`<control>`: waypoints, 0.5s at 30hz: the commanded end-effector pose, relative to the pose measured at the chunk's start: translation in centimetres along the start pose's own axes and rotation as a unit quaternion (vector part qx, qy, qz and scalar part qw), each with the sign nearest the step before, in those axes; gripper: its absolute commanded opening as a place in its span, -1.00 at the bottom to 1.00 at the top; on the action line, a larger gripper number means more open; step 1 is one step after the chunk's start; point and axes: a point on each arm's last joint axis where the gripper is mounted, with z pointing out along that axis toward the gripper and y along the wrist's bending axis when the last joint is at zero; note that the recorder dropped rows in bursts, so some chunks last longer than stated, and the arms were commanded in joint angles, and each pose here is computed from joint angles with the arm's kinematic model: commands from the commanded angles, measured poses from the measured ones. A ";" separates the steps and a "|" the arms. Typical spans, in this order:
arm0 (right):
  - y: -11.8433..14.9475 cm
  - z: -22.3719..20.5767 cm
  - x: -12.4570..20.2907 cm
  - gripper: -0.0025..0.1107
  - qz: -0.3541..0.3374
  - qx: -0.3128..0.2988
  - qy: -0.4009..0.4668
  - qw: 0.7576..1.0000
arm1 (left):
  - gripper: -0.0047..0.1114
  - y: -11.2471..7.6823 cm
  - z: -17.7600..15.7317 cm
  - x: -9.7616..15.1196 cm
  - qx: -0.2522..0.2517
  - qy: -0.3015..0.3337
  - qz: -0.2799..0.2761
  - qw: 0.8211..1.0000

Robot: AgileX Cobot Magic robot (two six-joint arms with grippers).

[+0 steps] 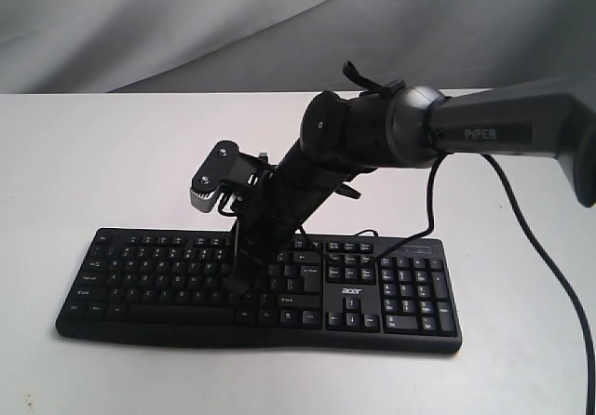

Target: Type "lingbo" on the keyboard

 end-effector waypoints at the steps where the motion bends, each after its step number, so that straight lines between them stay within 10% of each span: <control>1: -0.1 -0.2 0.2 -0.96 0.000 0.002 -0.003 1.000 | -0.91 0.0 0.0 0.1 0.003 -0.002 -0.002 1.000; 15: -0.3 1.0 0.9 -0.96 0.012 -0.012 0.010 1.000 | -0.91 0.0 0.0 0.1 0.003 -0.002 -0.002 1.000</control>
